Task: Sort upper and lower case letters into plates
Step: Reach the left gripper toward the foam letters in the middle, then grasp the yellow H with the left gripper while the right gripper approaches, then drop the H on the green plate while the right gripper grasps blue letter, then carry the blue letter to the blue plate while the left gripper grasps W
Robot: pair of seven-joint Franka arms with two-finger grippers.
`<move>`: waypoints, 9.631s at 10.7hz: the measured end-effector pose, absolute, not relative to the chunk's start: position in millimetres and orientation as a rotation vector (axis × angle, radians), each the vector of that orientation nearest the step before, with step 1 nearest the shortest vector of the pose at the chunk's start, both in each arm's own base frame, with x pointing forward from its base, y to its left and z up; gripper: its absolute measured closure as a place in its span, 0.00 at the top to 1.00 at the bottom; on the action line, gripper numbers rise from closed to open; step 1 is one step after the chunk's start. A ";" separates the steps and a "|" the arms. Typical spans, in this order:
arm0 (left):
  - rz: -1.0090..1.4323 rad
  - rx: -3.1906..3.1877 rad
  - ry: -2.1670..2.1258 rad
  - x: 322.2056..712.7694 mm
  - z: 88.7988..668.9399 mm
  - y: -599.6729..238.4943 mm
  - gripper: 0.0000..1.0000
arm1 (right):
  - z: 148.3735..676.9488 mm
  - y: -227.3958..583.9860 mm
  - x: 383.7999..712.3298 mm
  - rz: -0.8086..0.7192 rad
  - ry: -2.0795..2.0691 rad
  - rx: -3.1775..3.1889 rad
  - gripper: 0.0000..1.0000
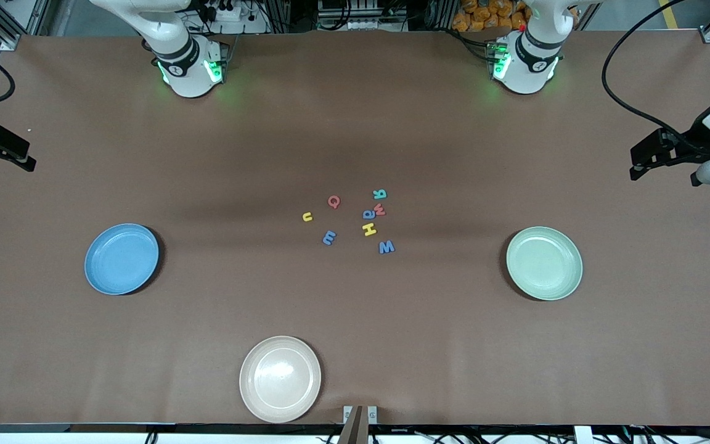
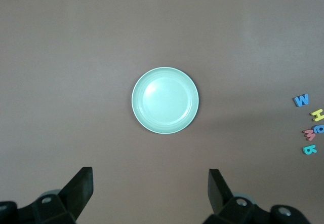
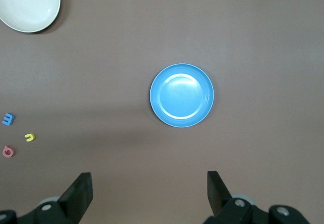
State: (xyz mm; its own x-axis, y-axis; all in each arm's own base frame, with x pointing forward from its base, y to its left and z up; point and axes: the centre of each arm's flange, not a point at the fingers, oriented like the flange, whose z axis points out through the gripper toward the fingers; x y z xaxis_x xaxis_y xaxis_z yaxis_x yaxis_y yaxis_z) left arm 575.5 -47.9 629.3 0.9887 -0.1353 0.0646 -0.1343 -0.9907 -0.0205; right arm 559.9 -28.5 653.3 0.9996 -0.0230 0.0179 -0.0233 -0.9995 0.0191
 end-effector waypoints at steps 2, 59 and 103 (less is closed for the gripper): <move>-0.091 -3.117 0.299 584.3 610.7 -80.2 1.00 | 653.2 -28.4 559.9 0.027 -0.036 3.122 1.00; -0.034 -3.104 -0.137 641.5 350.1 -127.0 0.34 | 270.0 375.7 588.0 -0.186 -0.252 3.106 1.00; 0.092 -2.098 -2.389 570.9 172.3 -456.0 0.96 | 292.7 21.3 680.5 -0.245 0.009 3.151 0.27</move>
State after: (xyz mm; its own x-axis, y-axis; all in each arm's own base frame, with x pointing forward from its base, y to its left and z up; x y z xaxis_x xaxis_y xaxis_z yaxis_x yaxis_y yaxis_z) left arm 570.9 -456.0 172.3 -0.1296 0.9893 -0.0674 0.9915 0.1287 -0.0179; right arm 680.5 21.3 292.7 0.9880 0.0072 -0.1545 0.0042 -0.9998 -0.0192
